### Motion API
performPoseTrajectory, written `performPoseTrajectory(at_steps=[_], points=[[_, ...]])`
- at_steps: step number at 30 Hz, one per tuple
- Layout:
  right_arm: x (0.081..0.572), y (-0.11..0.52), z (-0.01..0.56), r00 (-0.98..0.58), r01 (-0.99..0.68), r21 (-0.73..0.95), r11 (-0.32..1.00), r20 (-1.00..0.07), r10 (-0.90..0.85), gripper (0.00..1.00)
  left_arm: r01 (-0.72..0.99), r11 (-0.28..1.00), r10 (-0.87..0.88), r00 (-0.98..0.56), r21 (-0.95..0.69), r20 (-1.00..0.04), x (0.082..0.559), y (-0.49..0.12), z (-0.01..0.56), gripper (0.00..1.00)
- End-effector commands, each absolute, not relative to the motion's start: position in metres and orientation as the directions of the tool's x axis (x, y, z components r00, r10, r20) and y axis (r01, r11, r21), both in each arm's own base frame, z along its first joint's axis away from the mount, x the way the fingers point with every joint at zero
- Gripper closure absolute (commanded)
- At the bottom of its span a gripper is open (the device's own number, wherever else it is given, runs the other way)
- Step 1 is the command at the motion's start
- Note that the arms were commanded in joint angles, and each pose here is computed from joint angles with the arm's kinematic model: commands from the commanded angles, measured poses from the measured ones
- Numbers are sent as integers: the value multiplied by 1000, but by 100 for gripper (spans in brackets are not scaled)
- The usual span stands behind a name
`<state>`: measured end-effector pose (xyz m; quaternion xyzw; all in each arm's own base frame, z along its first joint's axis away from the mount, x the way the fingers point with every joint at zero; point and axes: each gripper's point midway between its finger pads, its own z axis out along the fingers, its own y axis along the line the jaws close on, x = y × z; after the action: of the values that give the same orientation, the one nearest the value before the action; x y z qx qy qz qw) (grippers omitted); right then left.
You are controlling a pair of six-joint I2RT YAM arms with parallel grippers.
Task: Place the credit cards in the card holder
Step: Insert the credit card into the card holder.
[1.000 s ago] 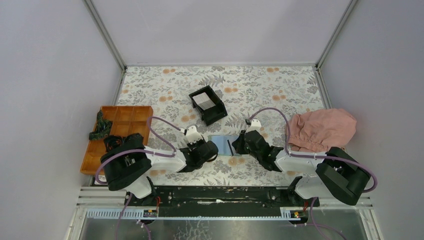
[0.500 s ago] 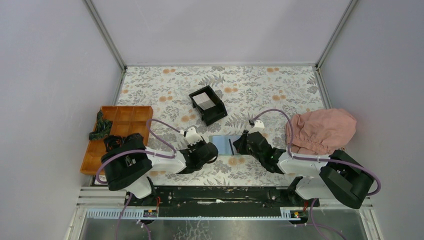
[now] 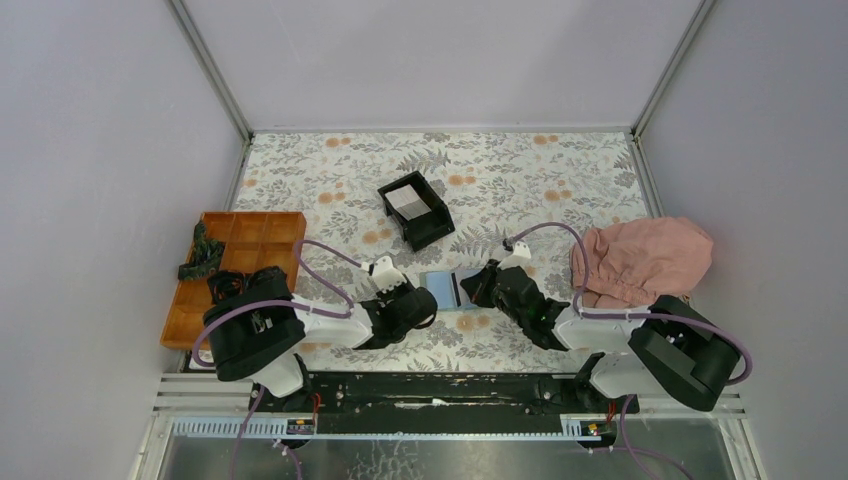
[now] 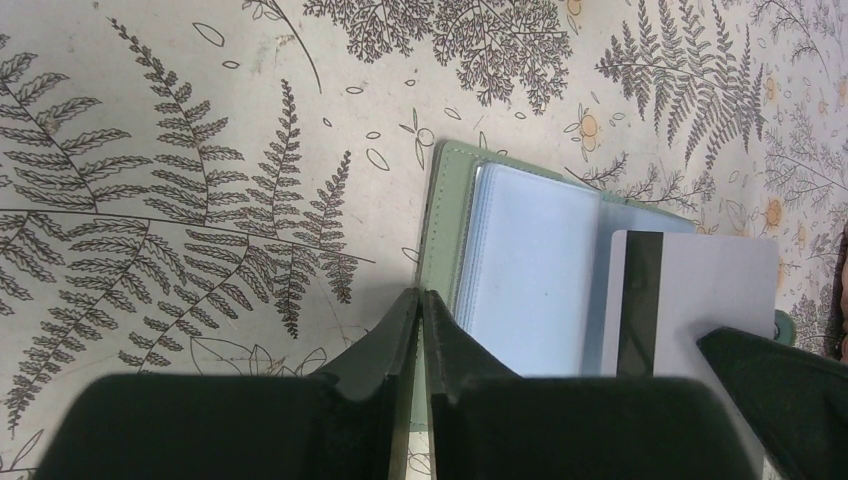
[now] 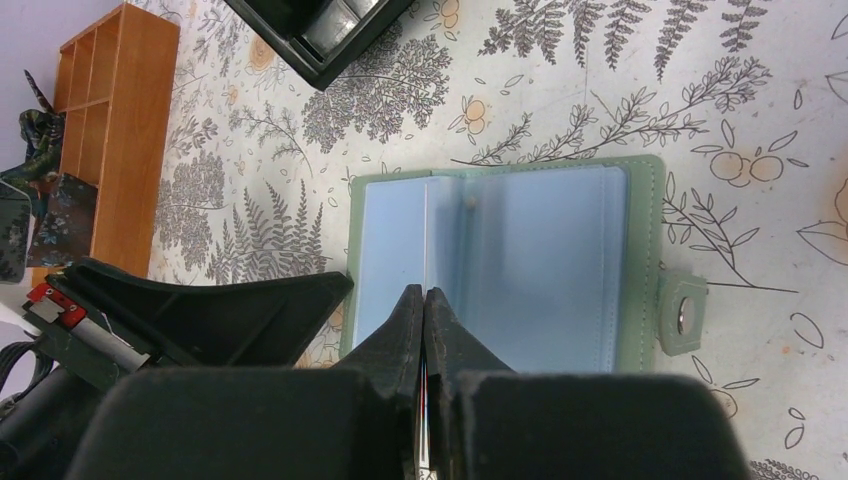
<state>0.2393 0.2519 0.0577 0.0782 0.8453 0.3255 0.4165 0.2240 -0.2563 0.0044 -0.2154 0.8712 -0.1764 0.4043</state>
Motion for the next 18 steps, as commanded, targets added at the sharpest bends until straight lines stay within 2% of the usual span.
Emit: performPoseTrajectory(at_steps=[1, 18], points=[[248, 257, 69, -601, -142, 665, 733, -647, 470, 100, -226, 956, -292, -791, -187, -538, 160, -203, -63, 88], [252, 253, 57, -600, -123, 679, 724, -632, 491, 100, -228, 957, -291, -793, -182, -535, 159, -203, -64, 88]])
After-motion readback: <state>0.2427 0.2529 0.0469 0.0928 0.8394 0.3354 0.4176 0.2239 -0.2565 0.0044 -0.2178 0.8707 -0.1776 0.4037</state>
